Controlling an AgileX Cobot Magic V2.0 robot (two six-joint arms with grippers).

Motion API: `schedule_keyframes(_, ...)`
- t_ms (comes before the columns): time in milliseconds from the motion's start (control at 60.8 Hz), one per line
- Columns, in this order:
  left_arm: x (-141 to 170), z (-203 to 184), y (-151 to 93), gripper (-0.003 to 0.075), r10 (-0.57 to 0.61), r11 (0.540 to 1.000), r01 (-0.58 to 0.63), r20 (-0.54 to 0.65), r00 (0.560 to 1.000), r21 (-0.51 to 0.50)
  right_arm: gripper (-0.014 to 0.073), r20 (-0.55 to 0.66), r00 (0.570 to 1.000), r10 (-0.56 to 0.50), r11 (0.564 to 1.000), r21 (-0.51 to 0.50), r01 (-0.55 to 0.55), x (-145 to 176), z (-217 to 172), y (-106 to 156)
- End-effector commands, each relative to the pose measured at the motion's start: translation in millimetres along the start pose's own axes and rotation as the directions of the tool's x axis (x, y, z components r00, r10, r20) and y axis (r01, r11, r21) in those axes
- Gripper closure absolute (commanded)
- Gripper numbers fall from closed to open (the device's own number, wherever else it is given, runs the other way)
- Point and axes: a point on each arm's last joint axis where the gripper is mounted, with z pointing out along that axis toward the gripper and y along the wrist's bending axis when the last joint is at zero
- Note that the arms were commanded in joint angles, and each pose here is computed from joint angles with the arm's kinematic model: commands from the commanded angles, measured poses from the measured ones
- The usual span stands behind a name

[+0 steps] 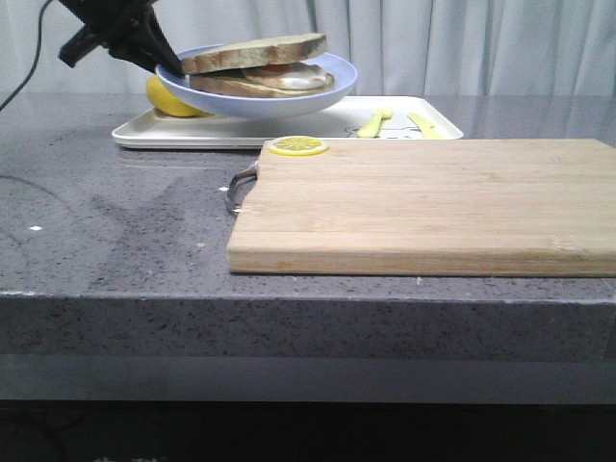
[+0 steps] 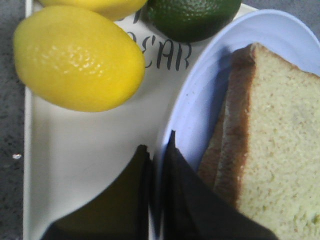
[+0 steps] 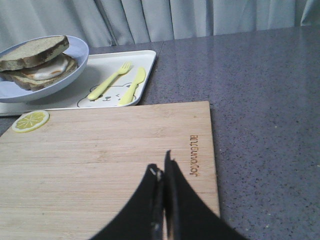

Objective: Place bread and move sandwich to tray
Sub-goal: 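Carry the plate over the white tray and lower it down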

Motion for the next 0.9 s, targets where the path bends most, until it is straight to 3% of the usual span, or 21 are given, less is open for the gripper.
schedule_keyframes(0,-8,-34,-39,0.0741,0.015,0.994,-0.023,0.079,0.997,0.107,0.0656,0.111,0.994,0.002,1.0,-0.014,0.0,-17,-2,3)
schedule_keyframes(312,-2,-6,-23,0.074,-0.007,0.995,0.003,0.031,0.999,0.102,0.0656,0.111,0.994,0.002,1.0,-0.014,0.0,-17,-2,3)
schedule_keyframes(493,-6,2,-18,0.072,0.016,0.995,-0.025,0.083,0.996,0.099,0.0656,0.111,0.994,0.002,1.0,-0.014,0.0,-17,-2,3)
schedule_keyframes(608,-10,3,-18,0.0615,0.054,0.993,-0.067,0.13,0.99,0.098,0.0656,0.111,0.994,0.002,1.0,-0.014,0.0,-17,-2,3)
schedule_keyframes(789,-10,6,-16,0.0355,0.057,0.993,-0.07,0.137,0.989,0.096,0.0656,0.11,0.994,0.002,1.0,-0.013,0.0,-17,-2,3)
schedule_keyframes(888,-9,3,-16,0.0329,0.06,0.993,-0.071,0.117,0.991,0.095,0.0656,0.11,0.994,0.002,1.0,-0.013,0.0,-17,-2,3)
